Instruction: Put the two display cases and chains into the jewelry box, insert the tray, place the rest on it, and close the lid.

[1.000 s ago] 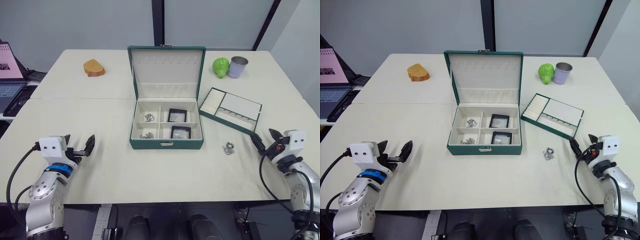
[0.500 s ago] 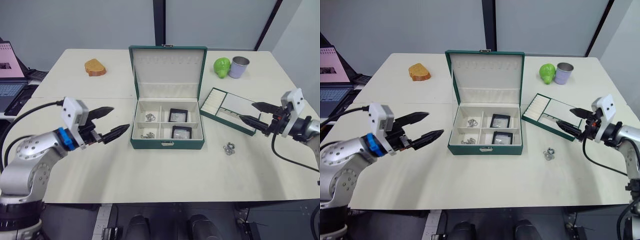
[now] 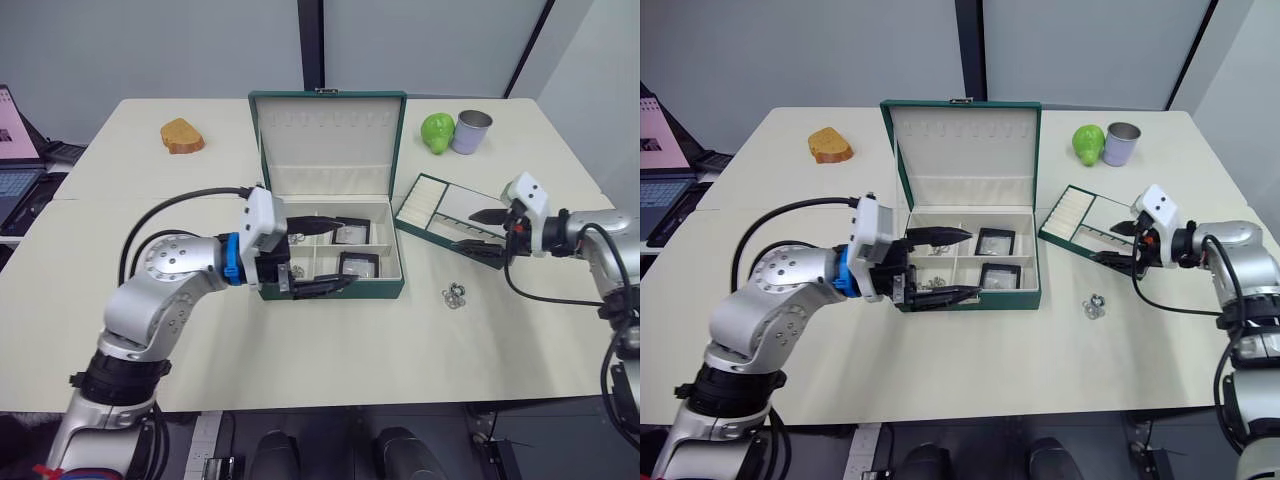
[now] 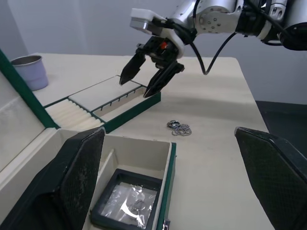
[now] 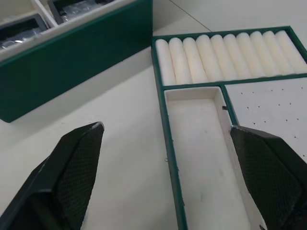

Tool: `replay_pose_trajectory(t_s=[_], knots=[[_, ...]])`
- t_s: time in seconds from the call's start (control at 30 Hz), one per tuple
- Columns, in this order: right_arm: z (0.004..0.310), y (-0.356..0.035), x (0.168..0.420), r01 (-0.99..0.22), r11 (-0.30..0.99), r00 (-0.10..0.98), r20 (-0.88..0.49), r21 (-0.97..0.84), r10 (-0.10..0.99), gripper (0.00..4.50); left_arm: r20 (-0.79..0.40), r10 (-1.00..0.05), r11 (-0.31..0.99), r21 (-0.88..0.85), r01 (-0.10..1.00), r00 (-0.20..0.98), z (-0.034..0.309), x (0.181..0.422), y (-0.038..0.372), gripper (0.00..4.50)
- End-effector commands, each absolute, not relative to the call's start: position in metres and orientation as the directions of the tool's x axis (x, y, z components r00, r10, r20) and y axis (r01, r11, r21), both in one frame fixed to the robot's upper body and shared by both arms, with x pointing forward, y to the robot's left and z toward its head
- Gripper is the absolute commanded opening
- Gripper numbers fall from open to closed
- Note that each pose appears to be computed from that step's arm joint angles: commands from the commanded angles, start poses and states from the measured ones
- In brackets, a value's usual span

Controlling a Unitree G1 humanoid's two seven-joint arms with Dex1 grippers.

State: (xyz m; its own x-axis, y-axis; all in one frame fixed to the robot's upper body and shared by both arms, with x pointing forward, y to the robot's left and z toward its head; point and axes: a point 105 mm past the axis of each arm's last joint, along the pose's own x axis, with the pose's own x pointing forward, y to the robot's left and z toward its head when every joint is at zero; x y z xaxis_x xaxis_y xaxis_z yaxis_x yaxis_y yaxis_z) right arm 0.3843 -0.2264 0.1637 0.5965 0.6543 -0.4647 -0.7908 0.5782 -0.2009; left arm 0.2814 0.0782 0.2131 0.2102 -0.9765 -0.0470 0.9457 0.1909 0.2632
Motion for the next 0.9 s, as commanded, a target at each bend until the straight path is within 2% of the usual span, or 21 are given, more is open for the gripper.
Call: replay_pose_trajectory(t_s=[0.03, 0.17, 0.33, 0.43, 0.7, 0.9], knots=[[0.163, -0.227, 0.394, -0.781, 0.582, 0.611, -0.467, -0.226, 0.639, 4.45, -0.020, -0.983, 0.171, 0.294, 0.940, 0.185, 0.219, 0.280, 0.067, 4.50], [0.151, -0.223, 0.397, -0.794, 0.571, 0.590, -0.493, -0.209, 0.640, 4.45, -0.001, -0.979, 0.193, 0.307, 0.932, 0.203, 0.220, 0.284, 0.063, 4.50], [0.143, -0.220, 0.400, -0.792, 0.573, 0.591, -0.499, -0.211, 0.634, 4.45, 0.063, -0.958, 0.284, 0.375, 0.883, 0.281, 0.229, 0.297, 0.064, 4.50], [0.142, -0.220, 0.402, -0.786, 0.577, 0.599, -0.497, -0.219, 0.627, 4.45, 0.063, -0.957, 0.286, 0.376, 0.881, 0.283, 0.227, 0.298, 0.063, 4.50], [0.141, -0.221, 0.405, -0.771, 0.590, 0.620, -0.487, -0.237, 0.615, 1.96, 0.066, -0.958, 0.283, 0.368, 0.886, 0.278, 0.225, 0.298, 0.059, 4.50], [0.140, -0.222, 0.406, -0.768, 0.591, 0.626, -0.483, -0.246, 0.612, 0.68, 0.076, -0.958, 0.285, 0.363, 0.887, 0.277, 0.228, 0.298, 0.057, 4.50]])
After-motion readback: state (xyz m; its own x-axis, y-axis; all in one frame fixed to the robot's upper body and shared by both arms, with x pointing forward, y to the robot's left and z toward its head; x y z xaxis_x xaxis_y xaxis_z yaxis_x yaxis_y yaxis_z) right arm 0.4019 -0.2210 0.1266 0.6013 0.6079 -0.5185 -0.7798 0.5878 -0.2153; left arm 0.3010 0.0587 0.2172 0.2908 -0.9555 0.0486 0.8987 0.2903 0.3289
